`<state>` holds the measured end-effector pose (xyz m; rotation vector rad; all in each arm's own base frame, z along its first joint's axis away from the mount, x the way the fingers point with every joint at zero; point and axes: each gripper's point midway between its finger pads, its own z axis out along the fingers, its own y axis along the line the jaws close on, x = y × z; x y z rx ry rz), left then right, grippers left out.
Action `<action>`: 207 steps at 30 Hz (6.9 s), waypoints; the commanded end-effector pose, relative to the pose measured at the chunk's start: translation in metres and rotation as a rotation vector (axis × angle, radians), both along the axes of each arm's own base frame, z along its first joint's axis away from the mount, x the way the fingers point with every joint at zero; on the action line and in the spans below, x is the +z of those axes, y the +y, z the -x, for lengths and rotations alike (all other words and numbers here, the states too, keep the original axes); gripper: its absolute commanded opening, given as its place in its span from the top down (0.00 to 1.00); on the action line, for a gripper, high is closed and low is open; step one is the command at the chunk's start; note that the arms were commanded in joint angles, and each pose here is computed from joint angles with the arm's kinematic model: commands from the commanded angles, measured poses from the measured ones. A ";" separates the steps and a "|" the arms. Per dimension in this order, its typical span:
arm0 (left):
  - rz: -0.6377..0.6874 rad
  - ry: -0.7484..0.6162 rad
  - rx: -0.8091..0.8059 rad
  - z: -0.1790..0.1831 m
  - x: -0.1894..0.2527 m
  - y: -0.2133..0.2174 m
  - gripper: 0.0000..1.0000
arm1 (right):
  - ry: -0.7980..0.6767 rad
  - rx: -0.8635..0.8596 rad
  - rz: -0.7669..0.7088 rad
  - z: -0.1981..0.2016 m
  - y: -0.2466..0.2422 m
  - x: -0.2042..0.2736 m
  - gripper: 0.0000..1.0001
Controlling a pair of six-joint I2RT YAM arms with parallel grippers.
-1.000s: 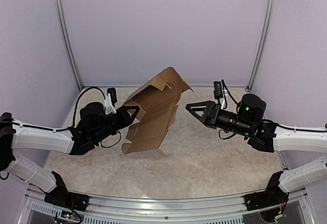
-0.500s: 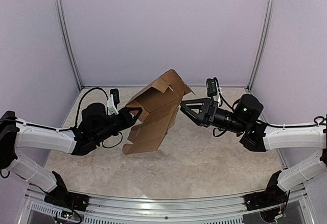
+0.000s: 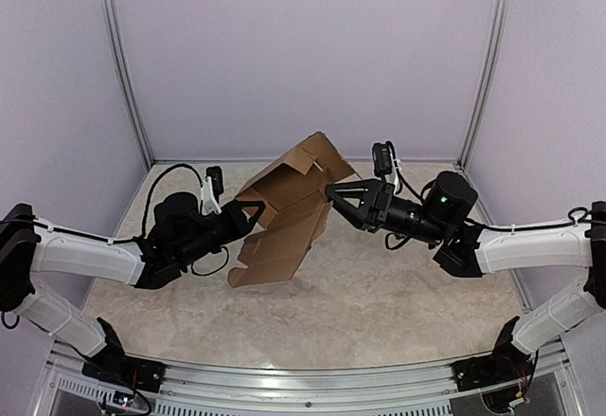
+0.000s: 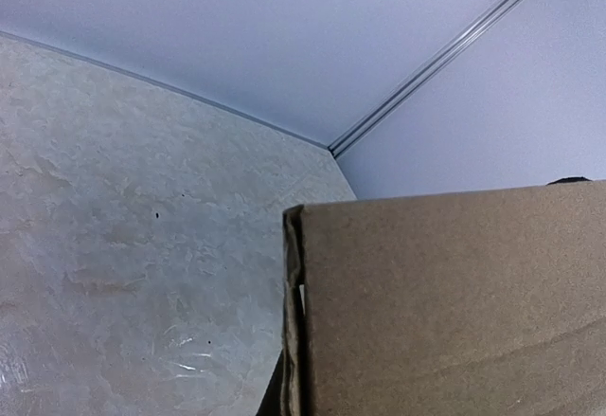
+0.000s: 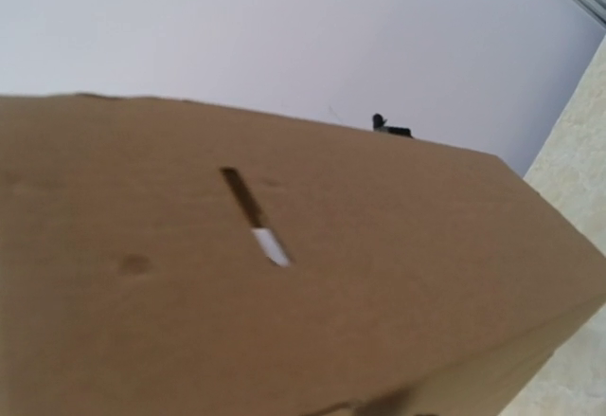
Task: Fold the paper box
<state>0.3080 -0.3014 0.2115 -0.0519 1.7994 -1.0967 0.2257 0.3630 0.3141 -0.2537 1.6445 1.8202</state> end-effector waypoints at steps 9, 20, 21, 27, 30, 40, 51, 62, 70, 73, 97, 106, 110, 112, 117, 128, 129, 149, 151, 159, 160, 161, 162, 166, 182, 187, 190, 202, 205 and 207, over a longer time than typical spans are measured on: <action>-0.094 -0.051 -0.002 0.008 0.003 -0.007 1.00 | 0.010 0.039 0.001 0.002 0.015 -0.005 0.67; -0.224 -0.121 0.027 0.015 0.015 -0.009 1.00 | 0.012 0.029 0.040 0.004 0.013 -0.016 0.84; -0.227 -0.125 0.026 0.015 0.016 -0.009 1.00 | 0.011 0.028 0.042 0.004 0.013 -0.016 0.84; -0.253 -0.132 0.048 0.015 0.015 -0.004 1.00 | -0.023 -0.006 0.084 0.006 0.005 -0.016 0.57; -0.258 -0.134 0.065 0.015 0.015 0.002 1.00 | -0.049 -0.044 0.136 0.007 -0.005 -0.021 0.56; -0.285 -0.146 0.108 0.011 0.018 0.022 1.00 | -0.165 -0.154 0.398 0.020 -0.050 -0.046 0.48; -0.401 -0.165 0.090 0.012 0.011 0.033 1.00 | -0.404 -0.114 0.597 0.047 -0.080 -0.030 0.42; -0.473 -0.196 -0.024 0.024 0.000 0.027 1.00 | -0.582 -0.105 0.721 0.047 -0.087 -0.012 0.46; -0.475 -0.195 -0.064 0.026 -0.003 0.020 1.00 | -0.595 0.015 0.708 0.046 -0.059 -0.020 0.46; -0.486 -0.192 -0.063 0.025 -0.007 0.020 1.00 | -0.580 0.041 0.693 0.045 -0.049 -0.022 0.46; -0.534 -0.143 -0.028 0.017 -0.023 0.025 1.00 | -0.592 0.085 0.766 0.047 -0.004 -0.046 0.43; -0.540 -0.126 -0.004 0.015 -0.023 0.029 1.00 | -0.601 0.003 0.825 0.039 0.013 -0.057 0.41; -0.544 -0.110 0.015 0.013 -0.024 0.030 1.00 | -0.602 -0.073 0.873 0.028 0.019 -0.063 0.40; -0.559 -0.103 0.026 0.013 -0.025 0.030 1.00 | -0.605 -0.117 0.892 0.023 0.021 -0.063 0.40; -0.613 -0.098 0.055 0.013 -0.024 0.028 1.00 | -0.581 -0.264 0.910 0.004 0.020 -0.061 0.41; -0.634 -0.047 0.112 0.013 -0.024 0.026 1.00 | -0.541 -0.443 0.932 -0.020 0.027 -0.067 0.48; -0.632 -0.043 0.120 0.013 -0.023 0.026 1.00 | -0.533 -0.458 0.930 -0.021 0.027 -0.069 0.49; -0.616 0.016 0.118 0.016 -0.029 0.012 1.00 | -0.511 -0.722 0.939 -0.046 0.052 -0.080 0.81; -0.620 0.015 0.111 0.017 -0.030 0.010 1.00 | -0.522 -0.752 0.951 -0.048 0.055 -0.080 0.84; -0.623 0.034 0.117 0.016 -0.035 0.008 1.00 | -0.534 -0.818 0.962 -0.050 0.068 -0.086 1.00; -0.621 0.036 0.120 0.016 -0.035 0.008 1.00 | -0.536 -0.824 0.960 -0.049 0.070 -0.086 1.00; -0.620 0.038 0.123 0.016 -0.034 0.008 1.00 | -0.538 -0.832 0.957 -0.049 0.071 -0.086 1.00; -0.621 0.039 0.129 0.016 -0.034 0.009 1.00 | -0.538 -0.839 0.955 -0.048 0.071 -0.085 1.00; -0.618 0.036 0.132 0.015 -0.031 0.008 0.99 | -0.545 -0.854 0.971 -0.048 0.075 -0.084 1.00; -0.628 0.032 0.147 0.015 -0.029 0.013 0.56 | -0.546 -0.869 1.068 -0.059 0.065 -0.100 1.00; -0.651 0.042 0.149 0.019 -0.031 0.022 0.46 | -0.521 -0.856 1.088 -0.072 0.059 -0.112 1.00; -0.646 0.037 0.141 0.025 -0.030 0.028 0.39 | -0.517 -0.843 1.104 -0.081 0.055 -0.119 1.00; -0.666 -0.017 0.051 0.050 -0.023 0.052 0.19 | -0.551 -0.675 1.032 -0.100 0.045 -0.146 1.00; -0.667 -0.025 0.054 0.054 -0.017 0.061 0.19 | -0.544 -0.649 1.019 -0.104 0.041 -0.153 1.00; -0.661 -0.035 0.050 0.057 -0.012 0.064 0.19 | -0.550 -0.642 1.005 -0.104 0.039 -0.155 1.00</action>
